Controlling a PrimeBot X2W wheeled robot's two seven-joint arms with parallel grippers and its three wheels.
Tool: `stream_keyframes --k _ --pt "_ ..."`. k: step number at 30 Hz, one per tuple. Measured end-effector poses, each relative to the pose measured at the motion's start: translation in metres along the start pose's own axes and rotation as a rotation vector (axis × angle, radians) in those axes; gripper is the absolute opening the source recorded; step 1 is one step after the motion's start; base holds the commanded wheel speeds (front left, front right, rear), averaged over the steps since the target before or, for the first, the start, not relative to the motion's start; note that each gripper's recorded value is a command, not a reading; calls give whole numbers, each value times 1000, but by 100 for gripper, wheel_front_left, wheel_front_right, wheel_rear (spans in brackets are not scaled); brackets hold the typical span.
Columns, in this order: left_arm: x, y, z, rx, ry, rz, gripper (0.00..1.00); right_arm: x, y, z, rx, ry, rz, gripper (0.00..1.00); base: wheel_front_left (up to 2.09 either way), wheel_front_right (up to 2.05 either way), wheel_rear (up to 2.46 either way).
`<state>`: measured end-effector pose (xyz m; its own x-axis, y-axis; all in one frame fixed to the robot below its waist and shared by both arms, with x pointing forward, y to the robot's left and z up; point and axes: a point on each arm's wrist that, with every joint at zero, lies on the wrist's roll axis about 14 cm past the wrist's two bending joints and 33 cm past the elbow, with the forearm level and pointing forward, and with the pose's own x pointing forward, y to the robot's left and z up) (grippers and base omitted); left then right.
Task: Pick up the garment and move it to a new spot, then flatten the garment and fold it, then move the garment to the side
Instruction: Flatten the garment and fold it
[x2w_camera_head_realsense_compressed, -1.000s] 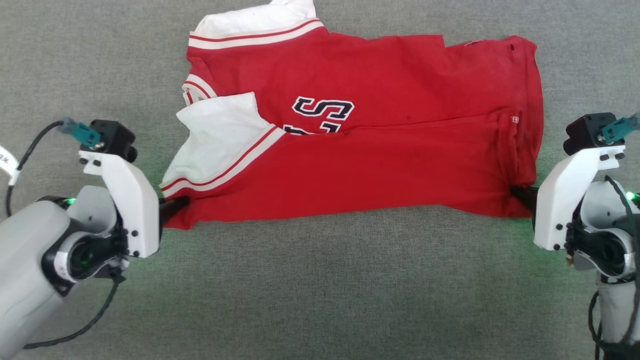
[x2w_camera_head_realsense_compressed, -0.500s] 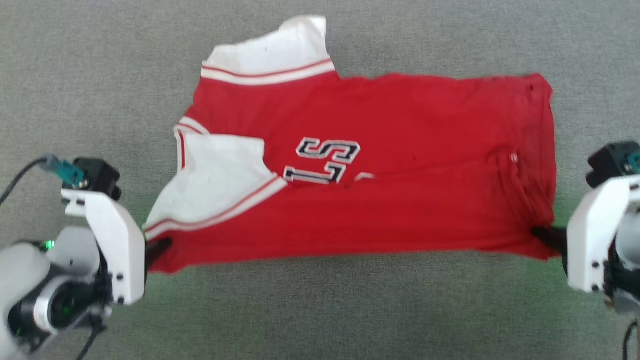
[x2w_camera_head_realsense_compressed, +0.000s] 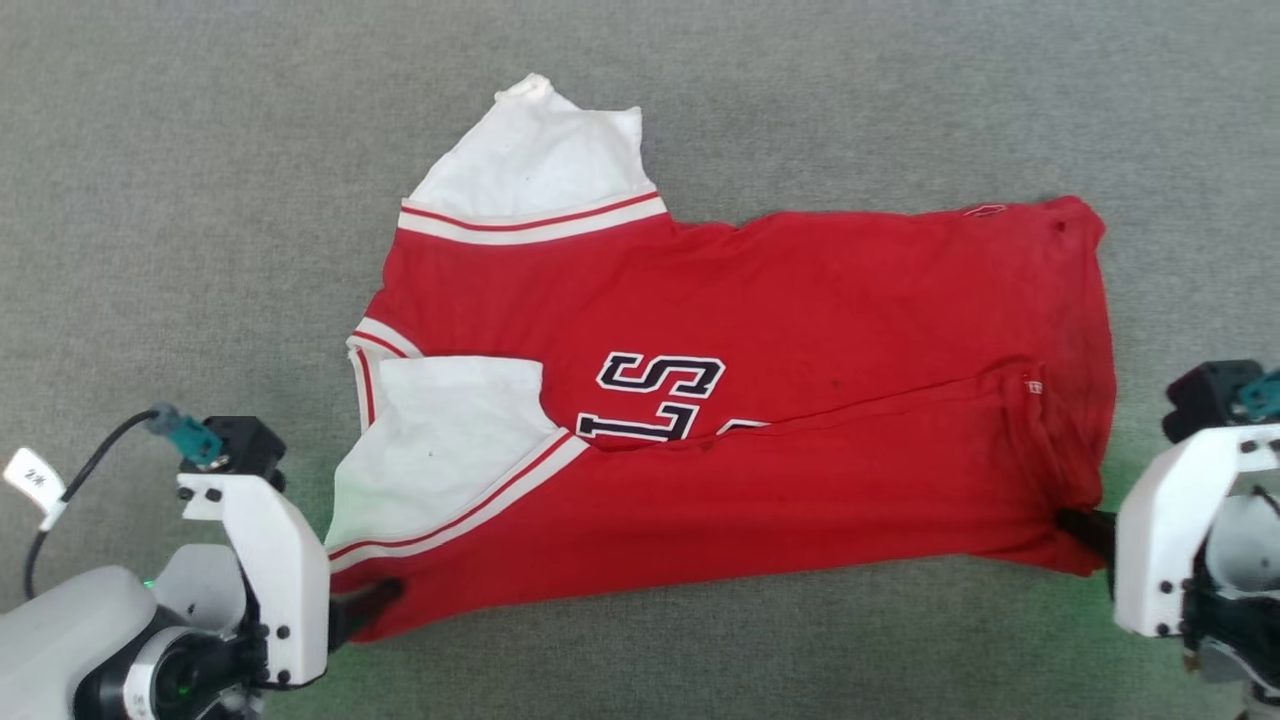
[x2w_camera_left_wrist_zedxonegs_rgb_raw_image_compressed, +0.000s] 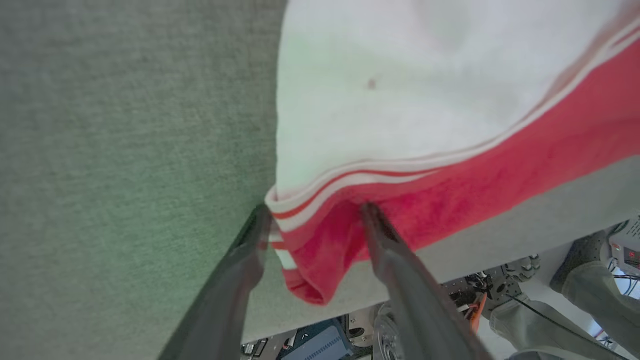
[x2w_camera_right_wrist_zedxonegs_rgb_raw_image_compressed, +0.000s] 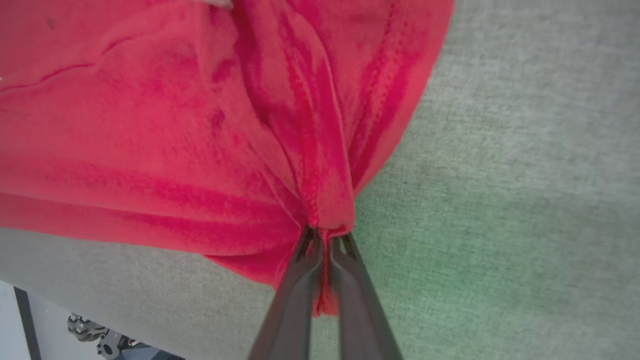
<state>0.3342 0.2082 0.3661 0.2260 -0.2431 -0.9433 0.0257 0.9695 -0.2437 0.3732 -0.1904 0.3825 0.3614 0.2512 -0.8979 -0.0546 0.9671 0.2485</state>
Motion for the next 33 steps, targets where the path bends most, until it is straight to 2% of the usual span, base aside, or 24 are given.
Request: stream_keyframes --k 1,6,13,19,27,33 --pt "1 -3 1 2 2 -10 100 1 0 0 -6 -10 -5 100 0 0 0" --pt "-4 -1 17 33 -25 2 100 1 0 5 -1 -81 -1 100 0 0 0" --pt "-39 -3 79 164 -158 47 100 -31 0 32 9 -316 -10 100 0 0 0" --pt "-54 -28 138 288 -271 32 100 -69 -1 63 -3 -583 -45 100 0 0 0" --pt "-47 -60 218 396 -397 -11 100 -112 -12 90 -4 -943 -139 100 0 0 0" --pt "-22 -74 260 424 -403 -19 100 -124 -26 88 -22 -1084 -233 100 0 0 0"
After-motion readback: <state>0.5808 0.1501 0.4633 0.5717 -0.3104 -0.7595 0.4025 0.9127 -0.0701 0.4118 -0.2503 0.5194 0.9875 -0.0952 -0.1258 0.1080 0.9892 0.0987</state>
